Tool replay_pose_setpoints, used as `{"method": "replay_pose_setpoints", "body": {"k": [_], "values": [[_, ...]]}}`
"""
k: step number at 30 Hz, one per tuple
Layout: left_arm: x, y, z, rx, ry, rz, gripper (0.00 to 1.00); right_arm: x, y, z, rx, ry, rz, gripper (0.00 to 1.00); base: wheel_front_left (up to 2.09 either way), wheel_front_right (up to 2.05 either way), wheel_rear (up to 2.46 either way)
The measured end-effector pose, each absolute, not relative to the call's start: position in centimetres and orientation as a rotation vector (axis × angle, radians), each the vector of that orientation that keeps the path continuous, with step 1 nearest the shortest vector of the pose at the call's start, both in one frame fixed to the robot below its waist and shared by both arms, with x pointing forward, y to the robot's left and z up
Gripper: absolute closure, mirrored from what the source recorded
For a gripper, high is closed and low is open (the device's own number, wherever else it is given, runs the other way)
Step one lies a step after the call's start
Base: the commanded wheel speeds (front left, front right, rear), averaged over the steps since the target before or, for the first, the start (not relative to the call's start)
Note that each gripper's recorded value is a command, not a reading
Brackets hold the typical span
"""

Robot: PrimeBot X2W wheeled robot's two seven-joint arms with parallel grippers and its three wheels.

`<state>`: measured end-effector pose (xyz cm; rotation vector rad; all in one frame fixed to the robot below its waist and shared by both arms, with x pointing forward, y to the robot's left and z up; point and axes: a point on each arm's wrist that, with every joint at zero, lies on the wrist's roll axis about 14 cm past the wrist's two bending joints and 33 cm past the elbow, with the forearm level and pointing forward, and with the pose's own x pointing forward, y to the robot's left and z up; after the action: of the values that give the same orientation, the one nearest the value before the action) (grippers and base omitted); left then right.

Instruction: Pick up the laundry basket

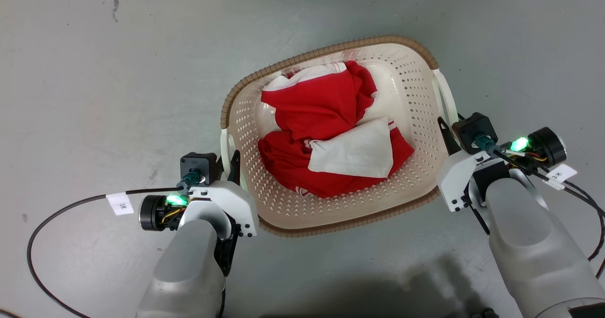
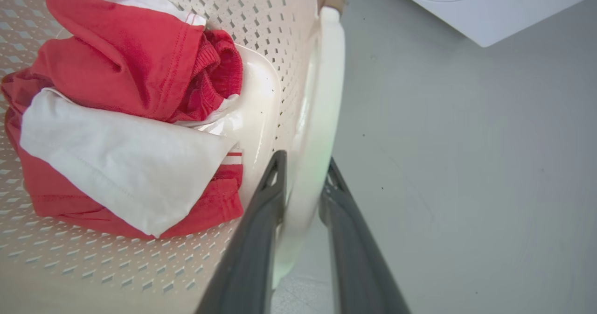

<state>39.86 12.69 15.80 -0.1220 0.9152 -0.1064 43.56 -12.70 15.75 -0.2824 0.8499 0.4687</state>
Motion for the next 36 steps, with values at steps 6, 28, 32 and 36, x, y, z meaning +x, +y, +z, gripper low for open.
{"method": "replay_pose_setpoints", "body": {"k": [6,28,32,36], "values": [[40.3,12.7,16.4,-0.122,0.902,-0.108,1.00,43.8,-12.6,16.4,-0.281,0.838,0.465,1.00,0.00,0.00,0.00],[40.8,12.2,24.7,-0.112,0.786,-0.147,1.00,41.0,-13.6,24.5,-0.273,0.789,0.401,1.00,0.00,0.00,0.00],[40.7,12.2,26.4,-0.106,0.763,-0.153,1.00,40.0,-13.5,26.2,-0.263,0.771,0.398,1.00,0.00,0.00,0.00],[40.1,12.3,27.9,-0.102,0.744,-0.157,1.00,39.0,-13.4,27.7,-0.252,0.753,0.392,1.00,0.00,0.00,0.00]]}}
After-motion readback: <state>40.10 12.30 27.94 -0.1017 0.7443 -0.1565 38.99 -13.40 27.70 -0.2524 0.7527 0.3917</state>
